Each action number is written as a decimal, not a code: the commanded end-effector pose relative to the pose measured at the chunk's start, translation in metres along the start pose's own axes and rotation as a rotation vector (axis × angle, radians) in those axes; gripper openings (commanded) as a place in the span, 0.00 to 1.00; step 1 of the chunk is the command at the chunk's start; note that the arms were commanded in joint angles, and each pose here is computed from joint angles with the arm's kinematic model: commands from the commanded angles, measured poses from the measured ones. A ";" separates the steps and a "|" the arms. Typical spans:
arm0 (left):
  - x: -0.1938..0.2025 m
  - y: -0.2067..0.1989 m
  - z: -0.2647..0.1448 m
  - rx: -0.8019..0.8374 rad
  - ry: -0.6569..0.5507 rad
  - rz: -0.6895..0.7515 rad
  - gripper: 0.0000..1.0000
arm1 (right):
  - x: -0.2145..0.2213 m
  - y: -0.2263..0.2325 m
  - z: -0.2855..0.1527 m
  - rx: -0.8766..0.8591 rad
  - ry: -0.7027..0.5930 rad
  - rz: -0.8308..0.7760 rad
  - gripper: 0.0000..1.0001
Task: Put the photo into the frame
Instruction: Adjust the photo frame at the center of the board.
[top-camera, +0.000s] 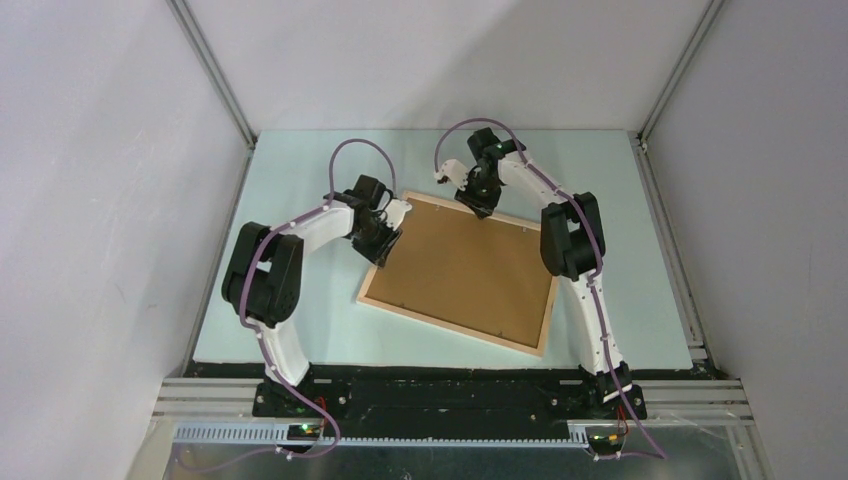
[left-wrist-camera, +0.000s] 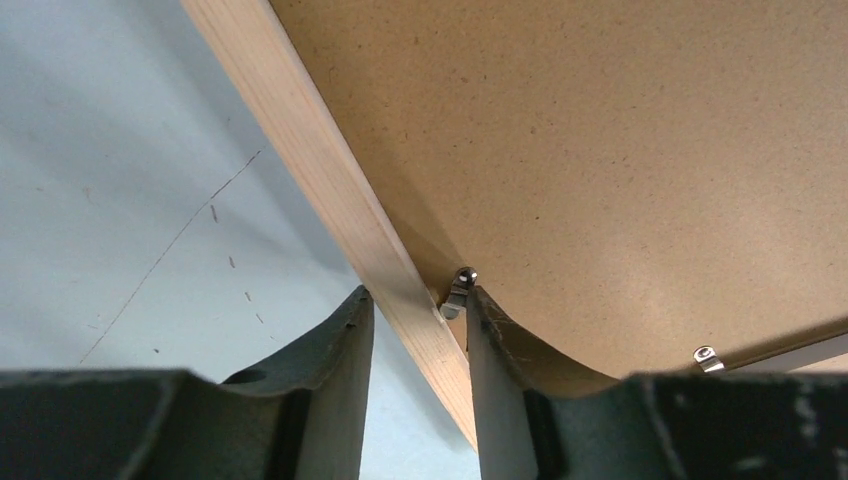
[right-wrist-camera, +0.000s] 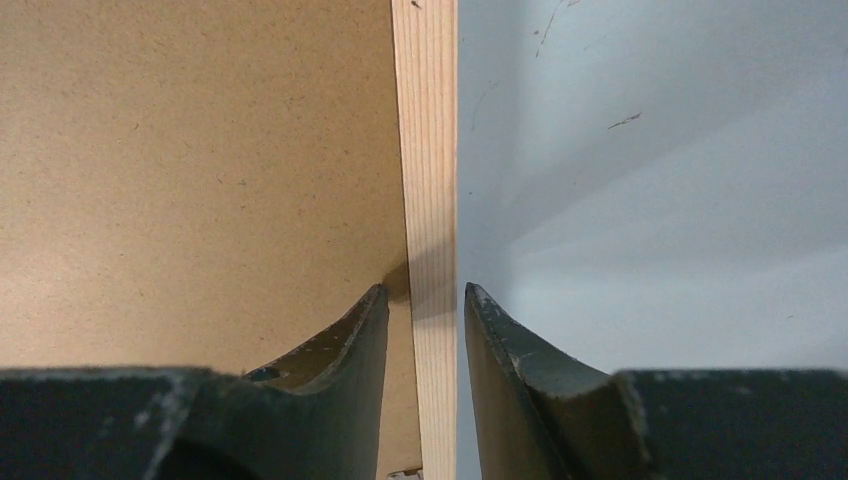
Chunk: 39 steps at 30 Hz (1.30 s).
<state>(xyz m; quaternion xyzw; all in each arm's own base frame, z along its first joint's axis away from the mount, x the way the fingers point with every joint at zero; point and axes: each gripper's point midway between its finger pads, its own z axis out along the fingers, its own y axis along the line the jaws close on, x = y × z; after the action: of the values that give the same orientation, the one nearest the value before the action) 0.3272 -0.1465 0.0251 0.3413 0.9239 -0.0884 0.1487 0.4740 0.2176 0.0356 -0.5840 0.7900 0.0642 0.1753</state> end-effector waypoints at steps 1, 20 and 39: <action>-0.013 0.005 0.001 -0.027 -0.021 0.057 0.36 | -0.015 -0.004 -0.030 0.039 -0.051 -0.007 0.37; -0.024 0.004 -0.014 -0.047 -0.065 0.073 0.54 | -0.018 -0.001 -0.044 0.045 -0.069 0.011 0.36; -0.041 0.021 -0.004 -0.065 -0.075 -0.123 0.48 | -0.007 0.010 -0.046 0.039 -0.047 0.025 0.36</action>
<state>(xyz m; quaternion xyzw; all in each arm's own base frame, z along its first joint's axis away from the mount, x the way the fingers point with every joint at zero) 0.3556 -0.1547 0.0357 0.3033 0.9338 -0.0775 0.1734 0.4562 0.2108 0.0440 -0.5723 0.7996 0.0686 0.1684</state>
